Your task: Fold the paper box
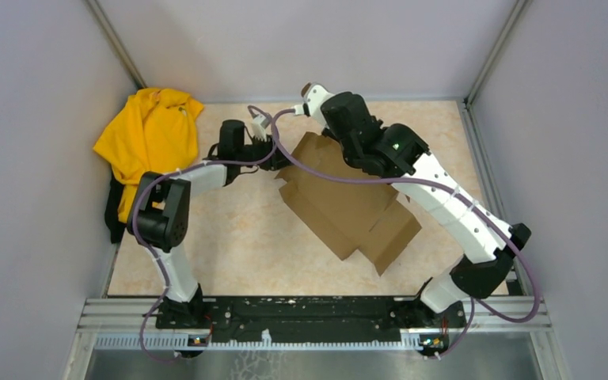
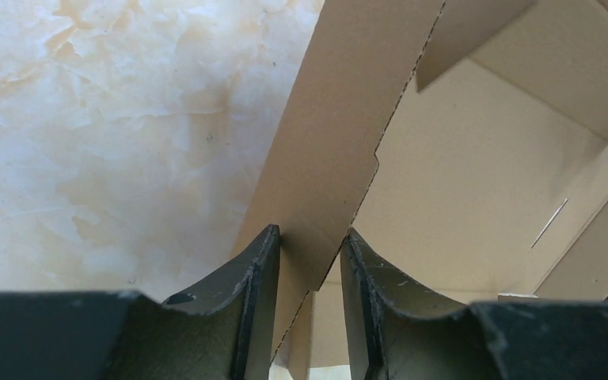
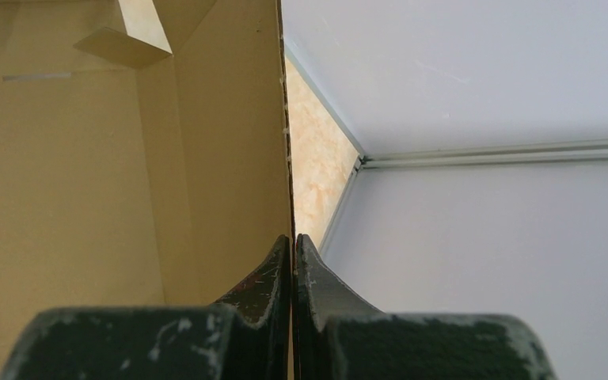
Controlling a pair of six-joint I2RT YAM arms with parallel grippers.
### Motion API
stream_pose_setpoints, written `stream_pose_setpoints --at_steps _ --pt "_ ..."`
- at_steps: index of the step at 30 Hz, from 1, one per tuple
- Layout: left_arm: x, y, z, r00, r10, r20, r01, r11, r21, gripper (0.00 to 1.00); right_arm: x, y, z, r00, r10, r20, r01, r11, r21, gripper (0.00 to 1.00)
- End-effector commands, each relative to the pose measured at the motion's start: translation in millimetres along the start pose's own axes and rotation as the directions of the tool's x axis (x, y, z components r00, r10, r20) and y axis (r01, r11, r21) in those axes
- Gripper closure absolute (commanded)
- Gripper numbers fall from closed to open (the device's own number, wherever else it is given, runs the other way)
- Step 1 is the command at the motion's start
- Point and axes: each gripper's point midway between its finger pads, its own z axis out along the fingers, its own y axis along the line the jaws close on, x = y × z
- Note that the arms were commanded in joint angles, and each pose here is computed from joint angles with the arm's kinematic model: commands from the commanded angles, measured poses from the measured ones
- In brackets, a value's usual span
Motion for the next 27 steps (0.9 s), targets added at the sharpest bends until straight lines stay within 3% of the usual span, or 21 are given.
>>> stream_pose_setpoints --at_steps 1,15,27 --pt "-11.8 -16.8 -8.3 0.996 0.069 0.059 -0.07 0.997 0.014 0.61 -9.4 -0.7 -0.1 1.0 0.007 0.008 -0.008 0.999 0.044 1.0" --pt "22.8 -18.9 -23.7 0.996 0.06 0.068 -0.06 0.998 0.0 0.64 -19.7 44.6 -10.7 0.988 -0.152 -0.019 0.154 0.981 0.122 1.0" --pt "37.2 -27.5 -43.4 0.991 0.059 0.119 -0.058 0.998 -0.013 0.65 -32.7 49.7 -44.4 0.969 -0.245 0.021 0.228 0.926 0.302 1.0"
